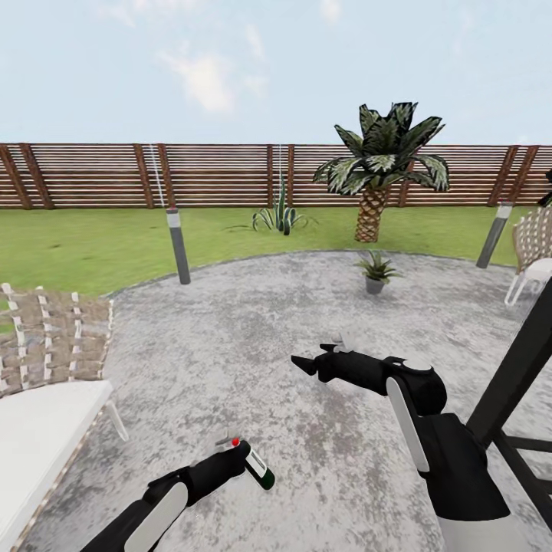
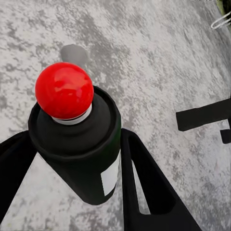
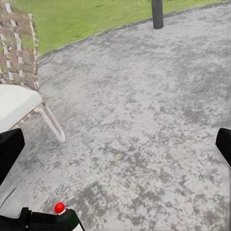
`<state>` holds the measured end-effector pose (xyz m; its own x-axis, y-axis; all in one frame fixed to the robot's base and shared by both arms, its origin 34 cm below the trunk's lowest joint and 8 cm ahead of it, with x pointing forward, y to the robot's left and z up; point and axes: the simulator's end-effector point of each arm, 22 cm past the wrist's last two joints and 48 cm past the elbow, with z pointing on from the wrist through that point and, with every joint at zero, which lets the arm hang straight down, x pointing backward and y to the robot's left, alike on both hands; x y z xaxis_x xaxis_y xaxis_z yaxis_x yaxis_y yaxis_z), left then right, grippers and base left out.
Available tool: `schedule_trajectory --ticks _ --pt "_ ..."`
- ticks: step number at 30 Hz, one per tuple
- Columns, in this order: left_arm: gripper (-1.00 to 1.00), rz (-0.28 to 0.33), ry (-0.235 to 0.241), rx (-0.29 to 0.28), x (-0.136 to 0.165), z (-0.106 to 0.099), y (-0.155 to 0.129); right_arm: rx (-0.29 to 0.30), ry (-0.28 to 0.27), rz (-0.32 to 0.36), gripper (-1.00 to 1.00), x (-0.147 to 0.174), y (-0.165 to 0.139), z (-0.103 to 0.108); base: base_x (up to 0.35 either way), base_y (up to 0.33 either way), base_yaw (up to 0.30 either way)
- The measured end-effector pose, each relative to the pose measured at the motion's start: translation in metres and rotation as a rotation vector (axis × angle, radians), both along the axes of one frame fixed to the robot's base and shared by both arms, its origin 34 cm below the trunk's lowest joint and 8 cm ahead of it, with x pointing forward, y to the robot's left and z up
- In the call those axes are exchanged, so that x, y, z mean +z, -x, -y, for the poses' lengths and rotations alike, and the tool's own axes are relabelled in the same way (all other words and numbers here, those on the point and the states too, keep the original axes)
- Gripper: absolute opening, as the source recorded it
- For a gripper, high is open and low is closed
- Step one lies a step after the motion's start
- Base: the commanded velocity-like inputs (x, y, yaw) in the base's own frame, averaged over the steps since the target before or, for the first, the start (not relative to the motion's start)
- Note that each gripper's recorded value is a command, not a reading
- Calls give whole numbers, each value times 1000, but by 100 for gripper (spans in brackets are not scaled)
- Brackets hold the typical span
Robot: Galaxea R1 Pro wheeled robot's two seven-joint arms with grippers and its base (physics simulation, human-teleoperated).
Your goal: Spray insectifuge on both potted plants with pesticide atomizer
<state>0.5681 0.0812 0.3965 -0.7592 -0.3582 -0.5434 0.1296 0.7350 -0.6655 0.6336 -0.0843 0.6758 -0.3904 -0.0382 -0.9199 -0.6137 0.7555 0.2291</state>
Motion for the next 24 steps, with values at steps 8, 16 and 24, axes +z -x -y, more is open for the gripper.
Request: schedule_trajectory --ticks 8,16,24 --pt "-100 -1 2 2 0 0 0 -4 -1 -8 100 -1 0 1 338 0 -38" --pt "-100 0 4 1 0 0 0 -3 -2 -2 100 0 0 0 338 0 -125" --pt "-100 1 2 1 0 0 0 -1 -1 0 100 0 0 0 338 0 -7"
